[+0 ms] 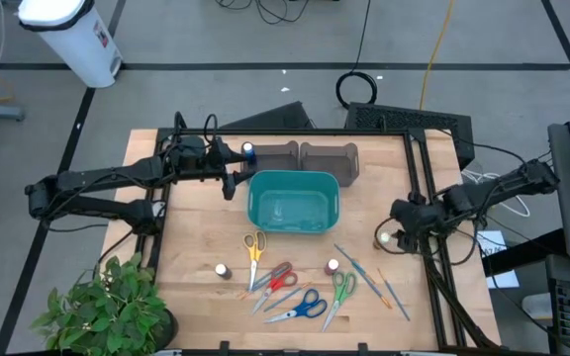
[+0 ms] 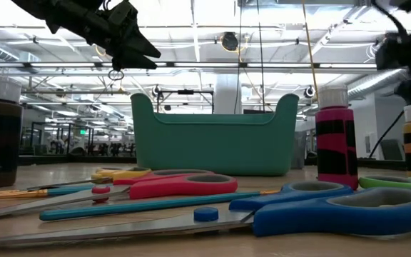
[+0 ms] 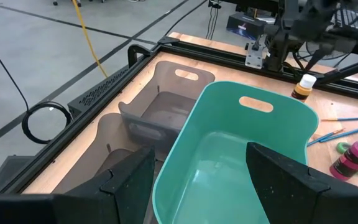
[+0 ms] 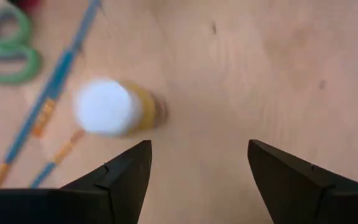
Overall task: Pick & Place Paint Supplies
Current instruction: Put the yellow paint bottle into the left black bin
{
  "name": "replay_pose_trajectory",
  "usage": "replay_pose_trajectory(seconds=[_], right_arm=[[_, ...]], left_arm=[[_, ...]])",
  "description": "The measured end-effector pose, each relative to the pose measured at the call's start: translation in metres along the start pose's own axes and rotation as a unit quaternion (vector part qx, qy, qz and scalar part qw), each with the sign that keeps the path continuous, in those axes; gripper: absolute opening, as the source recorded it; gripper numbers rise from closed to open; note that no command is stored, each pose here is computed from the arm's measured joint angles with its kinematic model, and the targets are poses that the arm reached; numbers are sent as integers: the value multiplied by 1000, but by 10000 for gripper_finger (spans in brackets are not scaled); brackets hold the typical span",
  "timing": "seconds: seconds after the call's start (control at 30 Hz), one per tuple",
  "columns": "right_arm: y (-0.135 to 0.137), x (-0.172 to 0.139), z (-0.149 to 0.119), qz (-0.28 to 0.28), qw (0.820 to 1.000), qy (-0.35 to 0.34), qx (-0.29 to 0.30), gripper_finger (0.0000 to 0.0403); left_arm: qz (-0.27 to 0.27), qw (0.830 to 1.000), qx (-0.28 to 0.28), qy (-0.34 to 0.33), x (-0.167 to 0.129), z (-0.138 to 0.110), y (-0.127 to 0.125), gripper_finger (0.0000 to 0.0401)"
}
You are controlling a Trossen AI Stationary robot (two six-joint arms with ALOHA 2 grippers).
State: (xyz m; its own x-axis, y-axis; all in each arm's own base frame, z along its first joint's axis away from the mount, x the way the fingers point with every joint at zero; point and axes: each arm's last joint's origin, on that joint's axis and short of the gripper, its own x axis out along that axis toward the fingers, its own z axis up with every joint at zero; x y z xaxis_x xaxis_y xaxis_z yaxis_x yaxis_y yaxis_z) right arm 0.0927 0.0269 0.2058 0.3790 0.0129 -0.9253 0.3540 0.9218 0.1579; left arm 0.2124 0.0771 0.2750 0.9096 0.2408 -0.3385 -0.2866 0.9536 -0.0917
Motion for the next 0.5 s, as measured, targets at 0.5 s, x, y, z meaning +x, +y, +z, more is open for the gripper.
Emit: replay_pose_trajectory(seconds=[0.5], right_arm=[[18, 32, 1, 70, 997, 4, 17, 226]], left_arm=[[0, 1000, 0, 0, 0, 0, 0, 255]])
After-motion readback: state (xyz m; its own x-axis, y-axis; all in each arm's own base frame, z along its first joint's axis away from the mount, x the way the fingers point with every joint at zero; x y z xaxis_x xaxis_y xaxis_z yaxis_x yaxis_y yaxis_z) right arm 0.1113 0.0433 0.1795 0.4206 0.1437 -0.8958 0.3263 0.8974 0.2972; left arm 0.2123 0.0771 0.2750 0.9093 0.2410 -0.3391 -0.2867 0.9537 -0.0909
